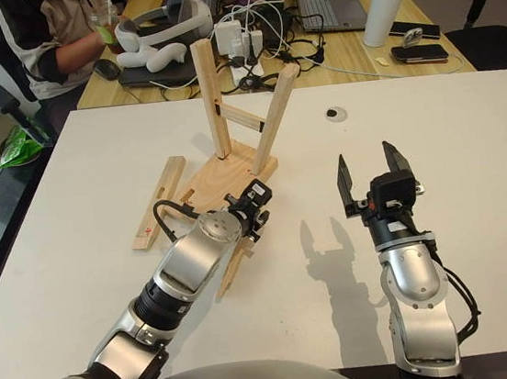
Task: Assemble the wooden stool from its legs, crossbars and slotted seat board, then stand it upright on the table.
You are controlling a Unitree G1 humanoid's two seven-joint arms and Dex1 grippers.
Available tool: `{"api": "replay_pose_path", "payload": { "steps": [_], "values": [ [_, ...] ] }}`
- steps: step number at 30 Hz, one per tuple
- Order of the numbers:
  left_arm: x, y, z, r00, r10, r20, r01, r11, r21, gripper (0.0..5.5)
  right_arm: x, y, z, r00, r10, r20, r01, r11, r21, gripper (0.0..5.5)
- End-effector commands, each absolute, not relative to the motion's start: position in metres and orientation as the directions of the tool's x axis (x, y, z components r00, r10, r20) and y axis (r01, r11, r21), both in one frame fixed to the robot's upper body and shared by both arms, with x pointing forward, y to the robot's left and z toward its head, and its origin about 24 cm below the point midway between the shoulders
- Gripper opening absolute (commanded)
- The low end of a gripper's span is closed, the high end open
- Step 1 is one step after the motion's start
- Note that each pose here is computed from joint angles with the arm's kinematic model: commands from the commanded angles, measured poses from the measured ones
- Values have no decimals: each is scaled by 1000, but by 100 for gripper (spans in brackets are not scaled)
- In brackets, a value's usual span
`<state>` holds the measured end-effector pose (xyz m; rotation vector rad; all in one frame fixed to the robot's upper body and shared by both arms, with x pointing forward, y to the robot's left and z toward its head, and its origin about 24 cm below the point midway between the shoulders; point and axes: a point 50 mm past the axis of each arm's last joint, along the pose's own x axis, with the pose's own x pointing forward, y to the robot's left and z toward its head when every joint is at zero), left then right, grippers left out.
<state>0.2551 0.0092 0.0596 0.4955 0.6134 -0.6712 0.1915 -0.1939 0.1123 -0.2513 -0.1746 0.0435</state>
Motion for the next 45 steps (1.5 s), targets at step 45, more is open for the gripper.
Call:
{"api": "replay_pose_path", "payload": {
  "steps": [45],
  "values": [
    [283, 138, 267, 737, -600, 311, 635, 773, -14, 103, 281, -4, 84, 348, 862, -370, -930, 267, -253, 339]
  ]
}}
